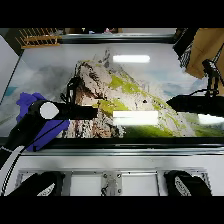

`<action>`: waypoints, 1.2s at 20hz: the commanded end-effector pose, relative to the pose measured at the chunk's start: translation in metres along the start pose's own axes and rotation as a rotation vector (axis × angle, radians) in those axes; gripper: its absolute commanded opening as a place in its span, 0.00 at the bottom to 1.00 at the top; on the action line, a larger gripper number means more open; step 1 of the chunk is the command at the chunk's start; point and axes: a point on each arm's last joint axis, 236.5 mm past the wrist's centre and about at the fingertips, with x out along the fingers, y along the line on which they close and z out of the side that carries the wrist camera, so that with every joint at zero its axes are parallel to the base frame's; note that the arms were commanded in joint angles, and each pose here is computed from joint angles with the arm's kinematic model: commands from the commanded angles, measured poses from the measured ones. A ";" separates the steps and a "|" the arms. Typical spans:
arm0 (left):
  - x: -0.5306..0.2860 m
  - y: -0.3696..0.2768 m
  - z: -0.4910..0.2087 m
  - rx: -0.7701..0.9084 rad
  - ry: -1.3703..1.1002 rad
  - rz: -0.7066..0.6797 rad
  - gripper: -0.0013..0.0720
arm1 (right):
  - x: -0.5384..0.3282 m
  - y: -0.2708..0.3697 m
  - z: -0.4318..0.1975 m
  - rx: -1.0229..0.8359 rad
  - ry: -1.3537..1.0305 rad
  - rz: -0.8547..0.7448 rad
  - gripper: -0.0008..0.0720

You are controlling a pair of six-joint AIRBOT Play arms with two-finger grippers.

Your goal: Fold the clothes and pants, and hang the long-sleeved shirts on hangers.

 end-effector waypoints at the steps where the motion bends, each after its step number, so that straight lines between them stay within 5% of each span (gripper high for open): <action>1: 0.000 0.000 0.000 0.000 0.000 0.000 0.03 | 0.000 0.000 0.000 0.000 0.001 0.001 0.03; 12: -0.002 0.006 0.014 0.027 -0.054 0.021 0.05 | 0.000 0.000 0.000 0.001 0.002 0.001 0.03; 14: -0.021 0.038 0.040 0.176 -0.109 0.152 0.96 | 0.000 0.000 0.000 0.000 0.001 0.001 0.03; 19: -0.122 0.189 0.072 0.142 -0.133 0.674 0.93 | 0.000 0.000 0.000 0.001 0.001 0.001 0.04; 24: -0.082 0.276 -0.004 -0.044 0.069 0.721 0.93 | 0.000 0.000 0.000 0.001 0.002 0.001 0.04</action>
